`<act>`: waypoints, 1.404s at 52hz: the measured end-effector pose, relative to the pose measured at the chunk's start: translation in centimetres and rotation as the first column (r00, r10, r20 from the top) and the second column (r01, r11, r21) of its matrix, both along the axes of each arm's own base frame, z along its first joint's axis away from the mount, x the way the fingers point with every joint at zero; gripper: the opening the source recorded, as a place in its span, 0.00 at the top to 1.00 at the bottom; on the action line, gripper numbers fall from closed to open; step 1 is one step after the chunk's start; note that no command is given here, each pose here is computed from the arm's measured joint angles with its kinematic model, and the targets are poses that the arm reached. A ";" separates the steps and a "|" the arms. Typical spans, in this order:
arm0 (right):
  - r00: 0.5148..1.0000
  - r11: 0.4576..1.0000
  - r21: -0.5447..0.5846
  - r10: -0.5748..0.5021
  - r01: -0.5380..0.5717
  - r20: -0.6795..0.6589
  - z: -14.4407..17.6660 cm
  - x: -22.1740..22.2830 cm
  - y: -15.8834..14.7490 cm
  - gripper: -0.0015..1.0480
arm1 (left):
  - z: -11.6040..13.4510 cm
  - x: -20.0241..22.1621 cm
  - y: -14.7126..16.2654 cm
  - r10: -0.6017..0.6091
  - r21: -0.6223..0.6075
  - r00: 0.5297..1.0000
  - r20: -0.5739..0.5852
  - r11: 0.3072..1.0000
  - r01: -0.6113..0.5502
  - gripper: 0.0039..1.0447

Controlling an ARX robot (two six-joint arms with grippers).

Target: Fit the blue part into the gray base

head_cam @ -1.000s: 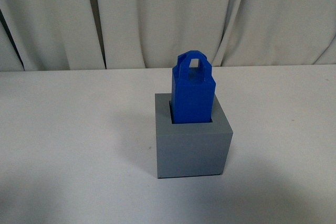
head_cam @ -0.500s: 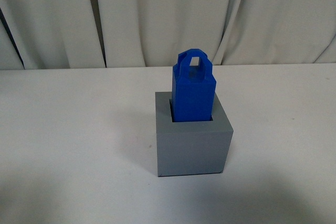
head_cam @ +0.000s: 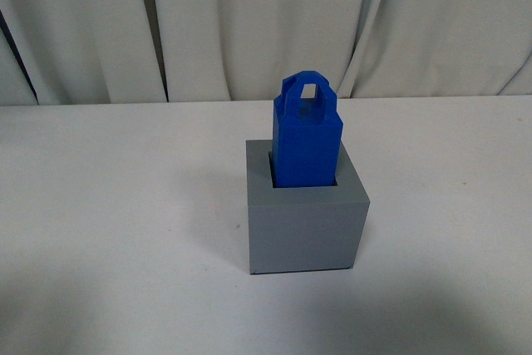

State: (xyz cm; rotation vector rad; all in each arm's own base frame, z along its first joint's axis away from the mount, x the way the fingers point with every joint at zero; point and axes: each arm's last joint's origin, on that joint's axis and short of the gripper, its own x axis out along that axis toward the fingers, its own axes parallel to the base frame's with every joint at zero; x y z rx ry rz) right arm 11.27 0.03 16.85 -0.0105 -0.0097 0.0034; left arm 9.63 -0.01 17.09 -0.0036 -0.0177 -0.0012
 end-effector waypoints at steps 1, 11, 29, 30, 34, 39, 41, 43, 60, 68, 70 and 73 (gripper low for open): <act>1.000 1.000 0.000 0.000 0.000 -0.001 0.0 0.0 0.0 0.98 | 0.0 0.0 0.0 0.000 0.000 1.000 0.000 1.000 0.000 0.06; 1.000 1.000 0.000 0.000 0.000 -0.001 0.0 -0.3 0.0 0.98 | 0.0 0.0 0.0 0.000 0.000 1.000 0.000 1.000 0.000 0.06; 1.000 1.000 0.000 0.001 -0.001 -0.004 -0.3 -1.5 0.0 0.92 | 0.0 0.0 0.0 0.000 0.000 1.000 0.000 1.000 0.000 0.06; 1.000 1.000 0.000 0.000 0.000 -0.005 -0.3 -1.5 0.0 0.89 | 0.0 0.0 0.0 0.000 0.000 1.000 0.000 1.000 0.000 0.06; 1.000 1.000 0.000 0.001 -0.001 -0.007 -0.3 -1.5 0.0 0.75 | 0.0 0.0 0.0 0.000 0.000 1.000 0.000 1.000 0.000 0.06; 1.000 1.000 0.000 0.001 -0.001 -0.006 -0.3 -1.5 0.0 0.61 | 0.0 0.0 0.0 0.000 0.000 1.000 0.000 1.000 0.000 0.06; 1.000 1.000 0.000 0.001 -0.001 -0.006 -0.3 -1.5 0.0 0.55 | 0.0 0.0 0.0 0.000 0.000 1.000 0.000 1.000 0.000 0.06; 1.000 1.000 0.000 0.001 -0.001 -0.006 -0.3 -1.5 0.0 0.50 | 0.0 0.0 0.0 0.000 0.000 1.000 0.000 1.000 0.000 0.06; 1.000 1.000 0.000 0.001 -0.001 -0.006 -0.3 -1.5 0.0 0.07 | 0.0 0.0 0.0 0.000 0.000 1.000 0.000 1.000 0.000 0.06; 1.000 1.000 0.000 0.001 -0.001 -0.006 -0.3 -1.5 0.0 0.07 | 0.0 0.0 0.0 0.000 0.000 1.000 0.000 1.000 0.000 0.06; 1.000 1.000 0.000 0.001 -0.001 -0.006 -0.3 -1.5 0.0 0.07 | 0.0 0.0 0.0 0.000 0.000 1.000 0.000 1.000 0.000 0.06; 1.000 1.000 0.000 0.001 -0.001 -0.006 -0.3 -1.5 0.0 0.07 | 0.0 0.0 0.0 0.000 0.000 1.000 0.000 1.000 0.000 0.06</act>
